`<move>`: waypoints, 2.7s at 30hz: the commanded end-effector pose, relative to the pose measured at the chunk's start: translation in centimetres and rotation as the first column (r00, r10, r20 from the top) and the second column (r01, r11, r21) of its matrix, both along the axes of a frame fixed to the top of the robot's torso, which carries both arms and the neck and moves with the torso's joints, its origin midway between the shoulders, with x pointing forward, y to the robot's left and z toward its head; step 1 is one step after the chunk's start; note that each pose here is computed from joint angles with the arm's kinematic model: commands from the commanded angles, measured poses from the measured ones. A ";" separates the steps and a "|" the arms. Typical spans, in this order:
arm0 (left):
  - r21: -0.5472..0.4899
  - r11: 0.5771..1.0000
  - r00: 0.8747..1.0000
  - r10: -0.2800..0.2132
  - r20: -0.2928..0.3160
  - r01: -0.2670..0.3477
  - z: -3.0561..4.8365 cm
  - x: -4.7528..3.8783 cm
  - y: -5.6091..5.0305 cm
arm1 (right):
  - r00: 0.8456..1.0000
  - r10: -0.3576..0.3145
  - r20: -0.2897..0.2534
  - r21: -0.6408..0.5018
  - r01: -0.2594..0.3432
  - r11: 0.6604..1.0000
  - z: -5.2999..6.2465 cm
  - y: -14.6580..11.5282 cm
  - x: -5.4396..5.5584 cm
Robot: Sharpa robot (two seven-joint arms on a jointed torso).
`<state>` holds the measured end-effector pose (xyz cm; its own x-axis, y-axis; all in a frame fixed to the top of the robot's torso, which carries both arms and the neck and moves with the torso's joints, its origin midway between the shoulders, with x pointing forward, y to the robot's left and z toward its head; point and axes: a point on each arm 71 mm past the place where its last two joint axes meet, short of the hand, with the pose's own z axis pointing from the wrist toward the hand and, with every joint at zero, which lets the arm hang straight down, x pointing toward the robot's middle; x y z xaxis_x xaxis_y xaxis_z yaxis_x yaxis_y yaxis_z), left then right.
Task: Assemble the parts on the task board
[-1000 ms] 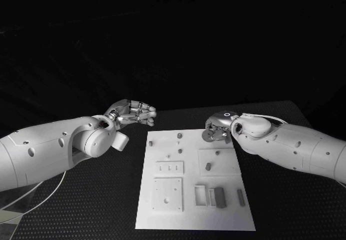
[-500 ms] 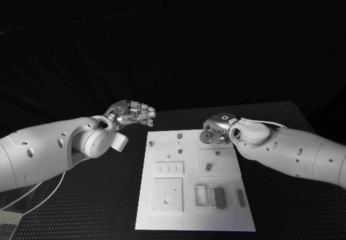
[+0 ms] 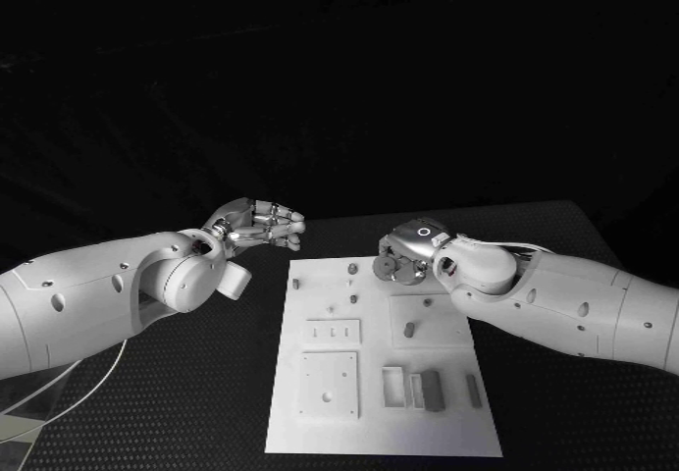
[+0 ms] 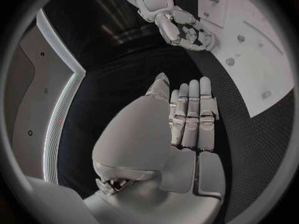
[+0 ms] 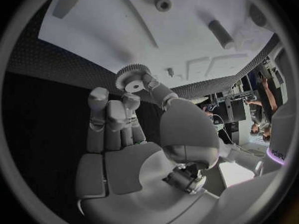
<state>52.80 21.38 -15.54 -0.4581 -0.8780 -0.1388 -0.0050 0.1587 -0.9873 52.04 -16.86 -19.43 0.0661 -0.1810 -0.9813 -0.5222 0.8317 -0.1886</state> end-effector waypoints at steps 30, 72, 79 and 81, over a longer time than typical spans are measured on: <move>-0.006 1.000 1.000 -0.022 0.003 0.022 0.05 0.21 -0.9 | 0.995 0.094 0.033 -0.062 -0.092 0.994 -1.8 7.3 -0.4; -0.007 1.000 1.000 -0.025 0.002 0.025 0.04 0.23 -1.1 | 0.996 0.083 0.018 -0.065 -0.082 0.994 -3.5 7.4 -0.1; -0.006 1.000 1.000 -0.024 0.002 0.024 0.04 0.25 -1.0 | 0.996 0.086 0.022 -0.051 -0.085 0.995 -3.4 7.5 -0.1; -0.006 1.000 1.000 -0.025 0.002 0.025 0.03 0.25 -1.1 | 0.996 0.088 0.020 -0.050 -0.087 0.995 -3.4 7.6 -0.2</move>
